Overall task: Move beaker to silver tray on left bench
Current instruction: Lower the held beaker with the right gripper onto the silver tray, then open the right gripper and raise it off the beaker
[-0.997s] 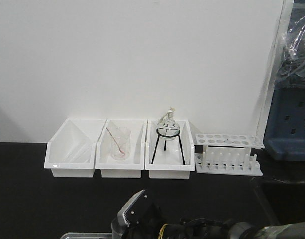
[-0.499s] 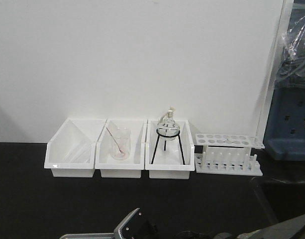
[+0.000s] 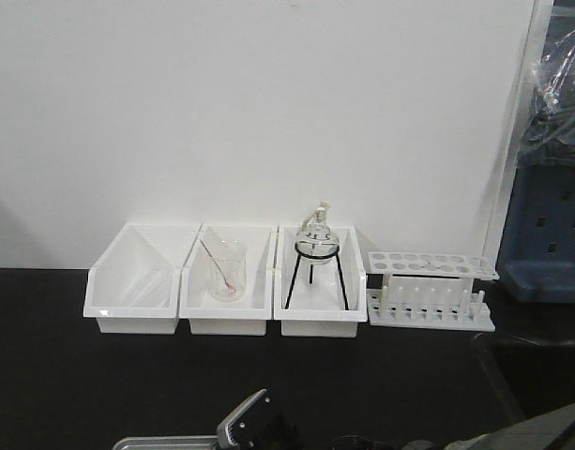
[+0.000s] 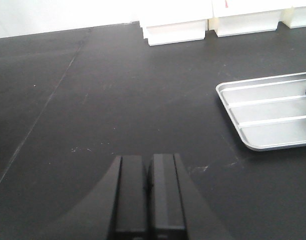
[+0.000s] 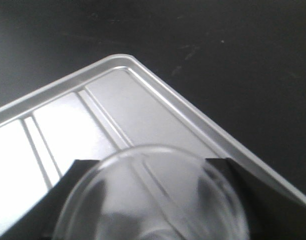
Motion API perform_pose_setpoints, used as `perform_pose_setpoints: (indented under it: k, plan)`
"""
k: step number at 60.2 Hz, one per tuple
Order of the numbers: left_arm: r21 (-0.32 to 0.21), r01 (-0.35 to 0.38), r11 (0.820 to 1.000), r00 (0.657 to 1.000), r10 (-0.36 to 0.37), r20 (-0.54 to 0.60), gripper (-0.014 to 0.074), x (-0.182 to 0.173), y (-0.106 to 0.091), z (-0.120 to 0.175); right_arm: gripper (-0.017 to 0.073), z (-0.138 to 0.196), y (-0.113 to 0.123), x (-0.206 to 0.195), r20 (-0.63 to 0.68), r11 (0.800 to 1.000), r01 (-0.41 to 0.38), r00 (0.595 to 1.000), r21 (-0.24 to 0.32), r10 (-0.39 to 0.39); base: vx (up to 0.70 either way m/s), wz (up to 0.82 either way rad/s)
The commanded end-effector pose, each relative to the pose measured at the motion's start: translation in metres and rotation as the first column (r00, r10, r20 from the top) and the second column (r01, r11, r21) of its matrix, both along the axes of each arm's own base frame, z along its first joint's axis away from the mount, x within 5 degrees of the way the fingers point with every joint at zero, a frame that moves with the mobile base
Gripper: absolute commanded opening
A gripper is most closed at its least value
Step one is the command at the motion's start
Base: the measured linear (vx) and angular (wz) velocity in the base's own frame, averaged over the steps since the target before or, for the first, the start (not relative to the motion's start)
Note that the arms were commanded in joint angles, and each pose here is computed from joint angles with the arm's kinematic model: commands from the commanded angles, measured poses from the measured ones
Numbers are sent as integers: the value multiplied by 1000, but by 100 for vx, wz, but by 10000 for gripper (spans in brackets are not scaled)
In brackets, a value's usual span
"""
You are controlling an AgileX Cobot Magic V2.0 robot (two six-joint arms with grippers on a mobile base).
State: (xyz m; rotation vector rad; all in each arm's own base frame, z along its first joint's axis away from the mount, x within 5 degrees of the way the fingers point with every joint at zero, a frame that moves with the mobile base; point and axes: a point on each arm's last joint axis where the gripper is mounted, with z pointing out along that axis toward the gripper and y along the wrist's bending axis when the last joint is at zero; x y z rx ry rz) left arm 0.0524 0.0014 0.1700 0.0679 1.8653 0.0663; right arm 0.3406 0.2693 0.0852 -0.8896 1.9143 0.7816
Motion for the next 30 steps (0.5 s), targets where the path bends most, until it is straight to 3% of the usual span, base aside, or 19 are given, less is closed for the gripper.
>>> perform_pose_setpoints:
  k: [1, 7, 12, 21, 30]
  plan:
    - [-5, 10, 1000, 998, -9, 68, 1, 2, -1, 1, 610, 36, 7, 4, 98, 990, -45, 995, 135, 32, 0, 0]
    - [-5, 10, 1000, 998, -9, 68, 1, 2, -1, 1, 656, 45, 8, 3, 127, 980, -70, 991, 186, 47, 0, 0]
    - [-5, 10, 1000, 998, -9, 68, 1, 2, -1, 1, 658, 55, 8, 3, 147, 978, -74, 988, 193, 46, 0, 0]
    - [-5, 10, 1000, 998, -9, 68, 1, 2, -1, 1, 633, 81, 5, 3, 188, 982, -60, 982, 181, 26, 0, 0]
    - [-5, 10, 1000, 998, -9, 68, 1, 2, -1, 1, 587, 115, -2, 1, 274, 992, -35, 962, 119, 1, 0, 0]
